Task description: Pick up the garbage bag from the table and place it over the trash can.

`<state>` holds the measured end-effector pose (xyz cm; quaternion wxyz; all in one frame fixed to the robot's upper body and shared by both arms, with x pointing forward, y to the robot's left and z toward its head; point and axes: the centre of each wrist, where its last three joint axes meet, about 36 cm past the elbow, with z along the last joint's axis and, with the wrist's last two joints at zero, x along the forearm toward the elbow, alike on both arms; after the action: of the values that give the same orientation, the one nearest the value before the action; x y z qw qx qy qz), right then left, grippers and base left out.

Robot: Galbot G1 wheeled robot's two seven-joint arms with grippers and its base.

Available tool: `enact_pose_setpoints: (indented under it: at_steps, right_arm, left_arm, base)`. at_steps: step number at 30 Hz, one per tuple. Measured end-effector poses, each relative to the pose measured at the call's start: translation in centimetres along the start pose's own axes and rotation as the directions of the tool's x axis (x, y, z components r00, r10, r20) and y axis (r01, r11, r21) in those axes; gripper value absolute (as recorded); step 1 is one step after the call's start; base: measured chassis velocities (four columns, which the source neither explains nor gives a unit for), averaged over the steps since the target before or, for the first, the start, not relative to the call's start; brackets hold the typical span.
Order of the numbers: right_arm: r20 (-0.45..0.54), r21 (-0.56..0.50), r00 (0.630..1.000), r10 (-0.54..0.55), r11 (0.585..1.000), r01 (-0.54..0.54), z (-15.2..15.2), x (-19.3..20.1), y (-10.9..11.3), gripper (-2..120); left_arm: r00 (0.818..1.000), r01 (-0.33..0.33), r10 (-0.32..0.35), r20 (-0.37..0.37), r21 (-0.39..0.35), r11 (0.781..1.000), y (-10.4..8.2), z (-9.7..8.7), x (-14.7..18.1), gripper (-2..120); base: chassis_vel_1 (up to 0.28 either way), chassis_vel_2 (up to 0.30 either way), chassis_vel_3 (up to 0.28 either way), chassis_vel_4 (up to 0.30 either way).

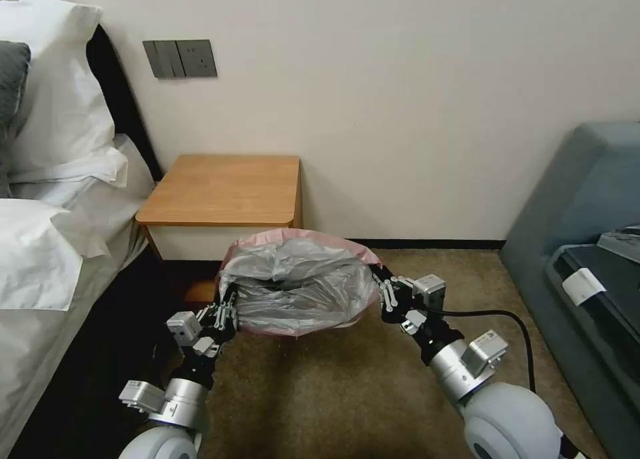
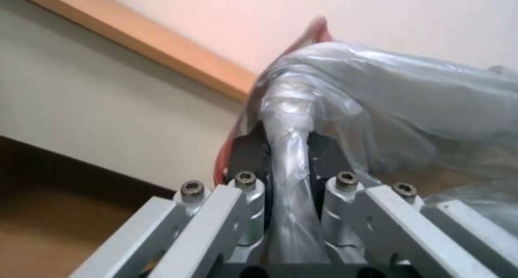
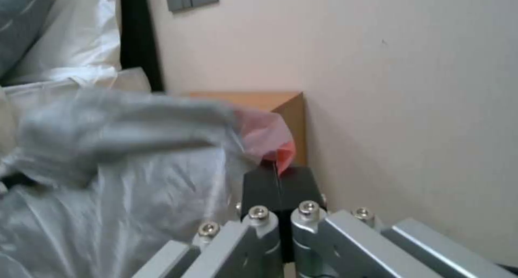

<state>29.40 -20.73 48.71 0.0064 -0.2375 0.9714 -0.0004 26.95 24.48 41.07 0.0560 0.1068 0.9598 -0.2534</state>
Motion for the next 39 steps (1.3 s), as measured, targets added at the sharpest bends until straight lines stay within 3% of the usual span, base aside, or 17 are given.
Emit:
enact_pose_setpoints:
  at_steps: [6, 10, 13, 16, 22, 27, 39]
  right_arm:
    - [-0.033, 0.010, 0.999, -0.008, 1.000, 0.009, 1.0, 0.1, 0.2, 0]
    - [-0.035, 0.028, 0.999, -0.009, 1.000, 0.010, 1.3, 0.2, 0.5, 0]
    - [-0.023, 0.080, 1.000, -0.001, 0.997, 0.003, 2.1, 0.1, 0.5, 0]
    - [0.014, 0.222, 1.000, 0.027, 0.975, -0.030, 4.3, -0.3, 0.4, 0]
    - [0.043, 0.363, 0.998, 0.042, 0.930, -0.055, 6.9, -1.0, -0.2, 0]
    - [0.054, 0.444, 0.997, 0.049, 0.894, -0.068, 8.3, -1.9, -1.0, 0]
    - [0.024, 0.541, 0.999, 0.041, 0.840, -0.047, 9.8, -2.3, -2.4, 0]
  left_arm:
    - [0.999, 0.031, -0.029, -0.020, 0.139, 0.990, -2.0, -1.4, -0.3, 7]
    - [0.998, 0.059, -0.053, -0.037, 0.183, 0.981, -2.7, -2.2, -0.6, 7]
    - [0.995, 0.089, -0.076, -0.068, 0.210, 0.974, -3.3, -2.7, -0.7, 7]
    - [0.982, 0.161, -0.128, -0.142, 0.250, 0.955, -4.6, -3.8, -0.7, 7]
    - [0.962, 0.216, -0.149, -0.231, 0.296, 0.930, -6.1, -5.4, -0.6, 7]
    - [0.950, 0.223, -0.128, -0.284, 0.332, 0.916, -6.7, -6.5, -0.4, 7]
    - [0.949, 0.215, -0.103, -0.298, 0.370, 0.904, -7.2, -7.0, -0.3, 8]
  base:
    - [0.000, 0.000, 0.000, 0.000]
    - [0.000, 0.000, 0.000, 0.000]
    - [0.000, 0.000, 0.000, 0.000]
    - [0.000, 0.000, 0.000, 0.000]
    - [0.000, 0.000, 0.000, 0.000]
    - [0.000, 0.000, 0.000, 0.000]
    - [0.000, 0.000, 0.000, 0.000]
